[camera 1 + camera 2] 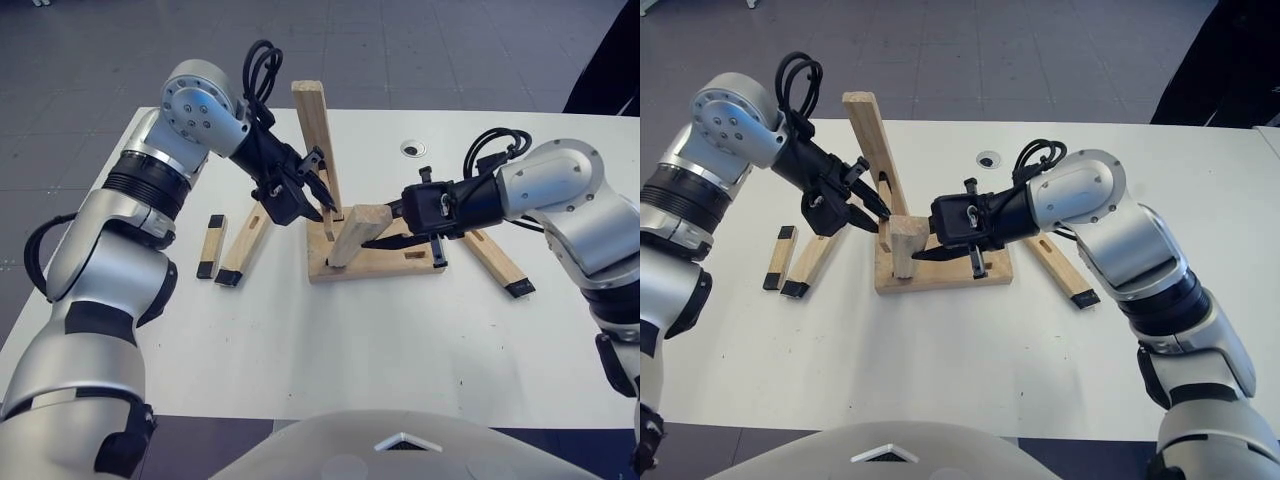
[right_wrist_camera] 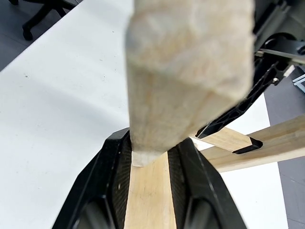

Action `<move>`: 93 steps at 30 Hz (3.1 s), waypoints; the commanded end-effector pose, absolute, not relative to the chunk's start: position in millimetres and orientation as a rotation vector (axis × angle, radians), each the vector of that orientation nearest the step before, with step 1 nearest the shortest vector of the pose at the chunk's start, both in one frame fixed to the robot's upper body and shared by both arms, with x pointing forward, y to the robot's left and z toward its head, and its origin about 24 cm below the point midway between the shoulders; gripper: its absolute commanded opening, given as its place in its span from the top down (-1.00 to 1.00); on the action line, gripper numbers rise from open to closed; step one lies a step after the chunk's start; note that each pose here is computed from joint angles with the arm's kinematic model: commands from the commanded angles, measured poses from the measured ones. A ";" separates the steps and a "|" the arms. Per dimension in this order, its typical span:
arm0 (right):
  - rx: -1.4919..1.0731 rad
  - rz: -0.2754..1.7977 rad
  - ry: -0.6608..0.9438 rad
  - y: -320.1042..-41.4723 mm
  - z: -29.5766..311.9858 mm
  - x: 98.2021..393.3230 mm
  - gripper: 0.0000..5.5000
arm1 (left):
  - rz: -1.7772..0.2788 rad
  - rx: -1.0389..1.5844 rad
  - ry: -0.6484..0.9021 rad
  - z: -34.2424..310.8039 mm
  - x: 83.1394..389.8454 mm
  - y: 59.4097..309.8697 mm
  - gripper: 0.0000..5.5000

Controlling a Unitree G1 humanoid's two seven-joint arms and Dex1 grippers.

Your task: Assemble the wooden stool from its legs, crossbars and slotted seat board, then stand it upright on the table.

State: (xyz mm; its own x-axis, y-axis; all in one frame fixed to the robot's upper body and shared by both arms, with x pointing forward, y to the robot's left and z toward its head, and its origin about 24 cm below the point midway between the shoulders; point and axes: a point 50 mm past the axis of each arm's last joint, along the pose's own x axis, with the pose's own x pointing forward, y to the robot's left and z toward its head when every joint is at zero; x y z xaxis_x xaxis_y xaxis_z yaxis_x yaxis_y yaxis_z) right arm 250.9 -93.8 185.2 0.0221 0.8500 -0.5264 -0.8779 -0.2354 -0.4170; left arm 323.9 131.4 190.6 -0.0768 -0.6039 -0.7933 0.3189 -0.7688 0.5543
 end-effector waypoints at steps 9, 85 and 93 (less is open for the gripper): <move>-0.919 1.722 0.155 -77.3 161.3 241.0 0.64 | -1.854 1.498 -0.291 203.6 332.0 129.1 0.64; -0.389 1.587 0.244 -20.6 197.0 304.4 0.64 | -1.200 1.025 -0.344 231.0 333.5 203.0 -0.13; -0.395 1.544 0.314 -39.2 190.1 299.1 0.38 | -0.863 0.838 -0.290 196.4 292.9 228.4 -0.13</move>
